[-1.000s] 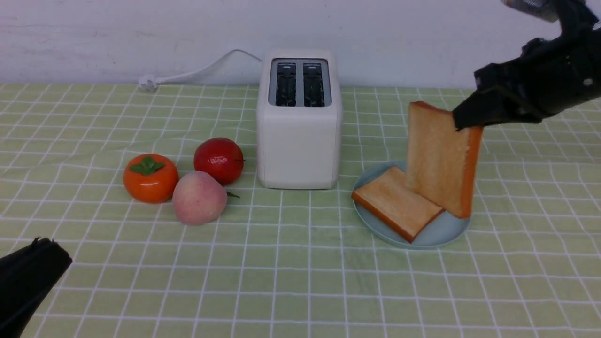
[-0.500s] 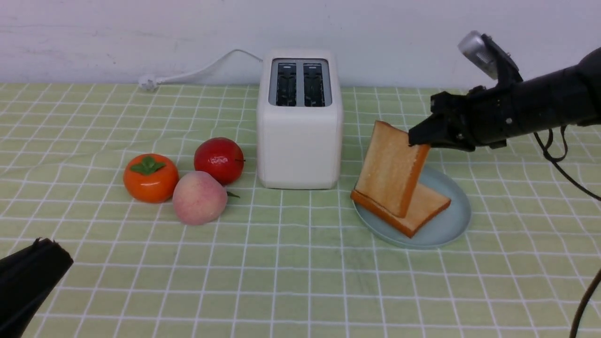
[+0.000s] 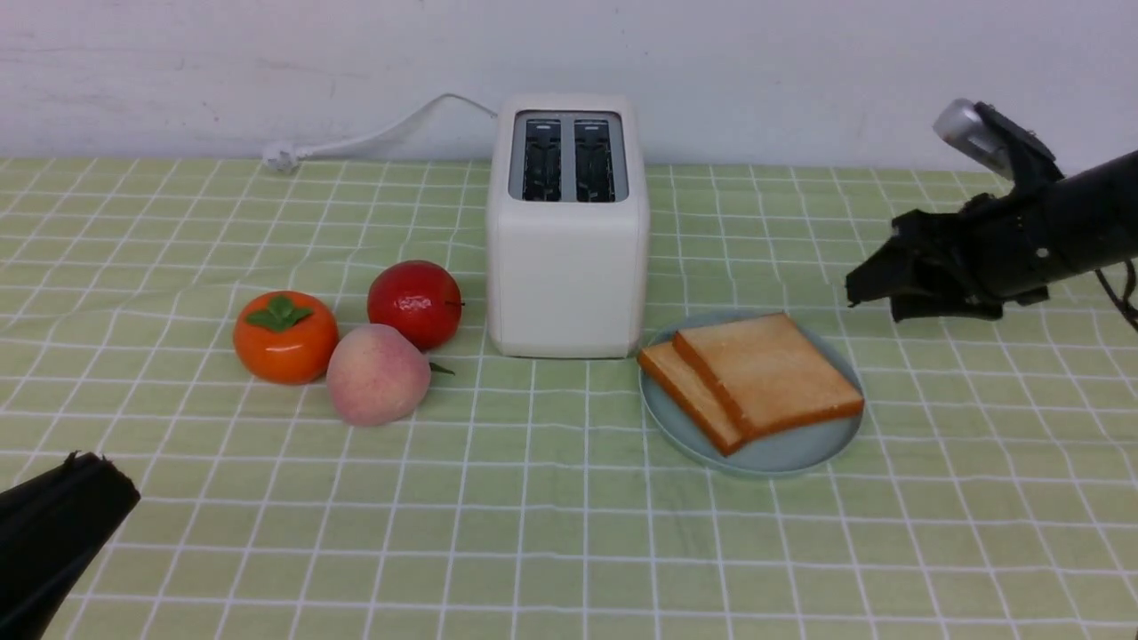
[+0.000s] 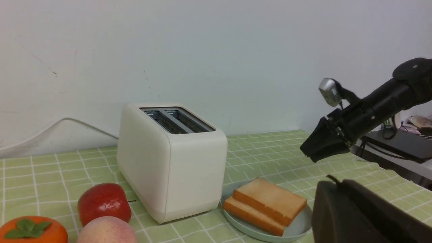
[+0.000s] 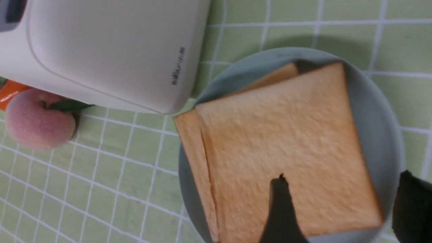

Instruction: Take toasted bread from bread machine on green coffee tablecloth place on plate.

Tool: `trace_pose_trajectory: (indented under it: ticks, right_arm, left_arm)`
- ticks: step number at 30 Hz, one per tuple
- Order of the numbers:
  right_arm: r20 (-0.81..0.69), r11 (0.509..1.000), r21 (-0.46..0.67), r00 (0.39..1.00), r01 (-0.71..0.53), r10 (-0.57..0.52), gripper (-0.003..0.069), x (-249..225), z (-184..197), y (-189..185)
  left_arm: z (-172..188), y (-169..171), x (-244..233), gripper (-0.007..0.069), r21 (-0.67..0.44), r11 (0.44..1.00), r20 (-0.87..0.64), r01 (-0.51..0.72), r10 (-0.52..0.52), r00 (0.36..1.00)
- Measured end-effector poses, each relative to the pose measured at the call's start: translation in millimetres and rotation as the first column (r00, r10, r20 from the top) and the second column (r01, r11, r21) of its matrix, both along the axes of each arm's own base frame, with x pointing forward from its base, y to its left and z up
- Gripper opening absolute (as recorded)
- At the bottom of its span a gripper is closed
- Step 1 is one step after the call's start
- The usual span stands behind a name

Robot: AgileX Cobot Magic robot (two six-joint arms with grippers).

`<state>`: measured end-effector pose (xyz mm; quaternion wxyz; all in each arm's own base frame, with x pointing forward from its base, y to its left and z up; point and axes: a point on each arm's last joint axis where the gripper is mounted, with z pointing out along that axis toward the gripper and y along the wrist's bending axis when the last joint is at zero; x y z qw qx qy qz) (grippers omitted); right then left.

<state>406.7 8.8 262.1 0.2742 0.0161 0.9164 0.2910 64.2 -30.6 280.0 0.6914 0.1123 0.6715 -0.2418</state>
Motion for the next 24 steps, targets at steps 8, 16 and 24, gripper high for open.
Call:
trace_pose_trajectory:
  ticks: [8, 16, 24]
  right_arm:
    - [0.004, 0.995, -0.104, 1.000, 0.003, -0.002, 0.0282, -46.4, 60.5, -18.3]
    - [0.158, 0.970, -0.243, 0.986, -0.011, 0.051, 0.0001, -174.0, 139.0, -3.4]
    - [0.331, 0.953, -0.273, 0.943, 0.132, -0.035, -0.0010, -316.9, 123.9, 13.1]
  left_arm:
    - [-0.3, 1.4, 0.8, -0.0013, 0.001, 1.000, -0.004, -0.018, 0.018, 1.000]
    - [0.3, -1.2, -0.7, -0.0013, -0.001, 1.000, 0.003, 0.016, -0.016, 1.000]
    - [0.2, -0.9, -0.5, -0.0013, 0.001, 1.000, 0.004, 0.011, -0.011, 1.000]
